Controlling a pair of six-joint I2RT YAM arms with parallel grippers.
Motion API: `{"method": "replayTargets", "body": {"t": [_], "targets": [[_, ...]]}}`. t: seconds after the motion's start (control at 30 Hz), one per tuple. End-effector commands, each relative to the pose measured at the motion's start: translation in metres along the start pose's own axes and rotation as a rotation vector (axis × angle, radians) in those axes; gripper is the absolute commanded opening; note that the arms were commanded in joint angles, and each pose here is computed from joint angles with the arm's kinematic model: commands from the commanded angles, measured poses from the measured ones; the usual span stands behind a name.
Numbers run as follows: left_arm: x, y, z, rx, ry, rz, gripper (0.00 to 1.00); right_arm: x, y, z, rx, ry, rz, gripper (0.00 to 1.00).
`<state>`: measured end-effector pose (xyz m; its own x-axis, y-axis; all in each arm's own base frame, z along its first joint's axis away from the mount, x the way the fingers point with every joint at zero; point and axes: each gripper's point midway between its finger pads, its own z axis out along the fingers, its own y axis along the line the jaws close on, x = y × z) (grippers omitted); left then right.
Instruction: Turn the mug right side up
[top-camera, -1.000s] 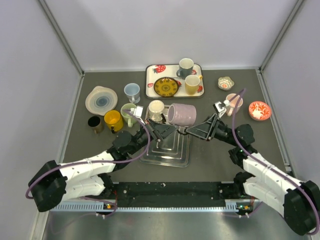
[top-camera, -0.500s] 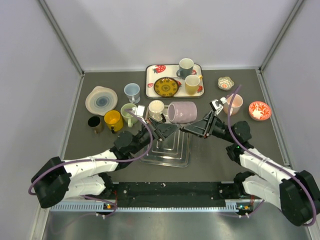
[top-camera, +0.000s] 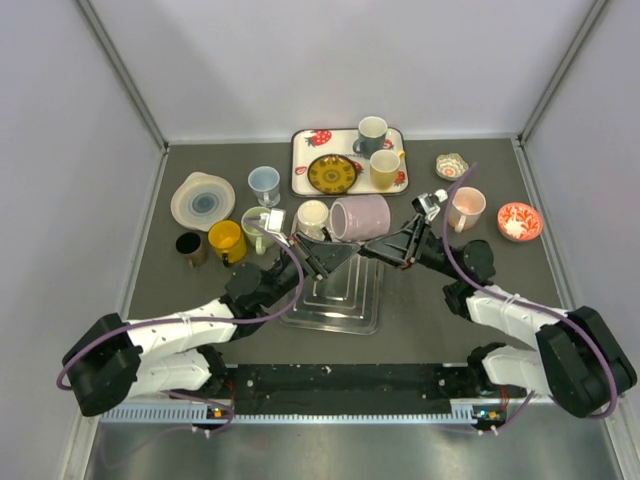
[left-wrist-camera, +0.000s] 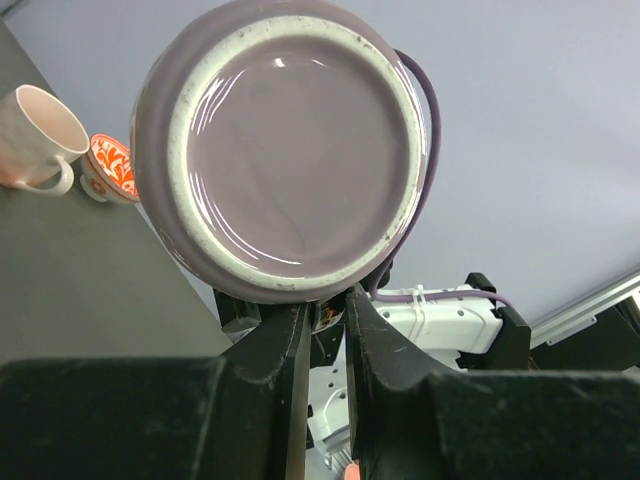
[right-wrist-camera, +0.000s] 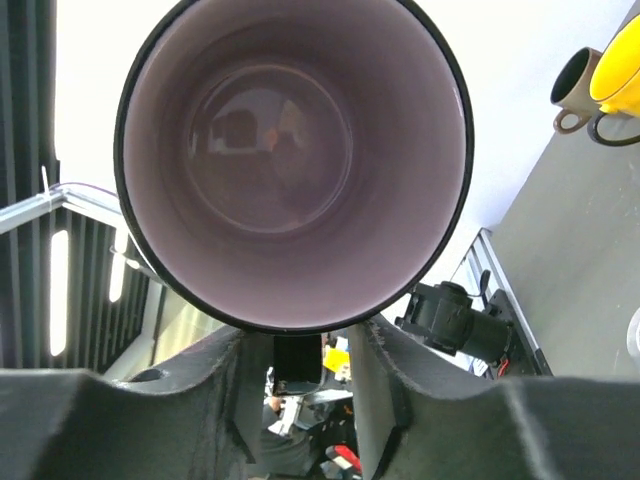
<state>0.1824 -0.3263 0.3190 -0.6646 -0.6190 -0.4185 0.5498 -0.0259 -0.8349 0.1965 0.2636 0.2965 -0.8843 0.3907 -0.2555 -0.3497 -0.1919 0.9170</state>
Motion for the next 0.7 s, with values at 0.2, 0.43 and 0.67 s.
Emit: {"method": "replayTargets", "body": {"t": [0.2,0.43,0.67], "targets": [[0.024,-0.044,-0.013,0.176,0.138,-0.018,0.0,-0.02,0.065,0.019,-0.177,-0.042,-0.189,0.0],[0.018,-0.026,-0.016,0.102,0.11,0.03,0.17,-0.014,0.053,0.015,0.034,0.004,-0.356,0.0],[0.004,-0.009,-0.016,-0.023,0.087,0.103,0.61,-0.012,0.048,0.0,0.223,0.025,-0.447,0.0]]}}
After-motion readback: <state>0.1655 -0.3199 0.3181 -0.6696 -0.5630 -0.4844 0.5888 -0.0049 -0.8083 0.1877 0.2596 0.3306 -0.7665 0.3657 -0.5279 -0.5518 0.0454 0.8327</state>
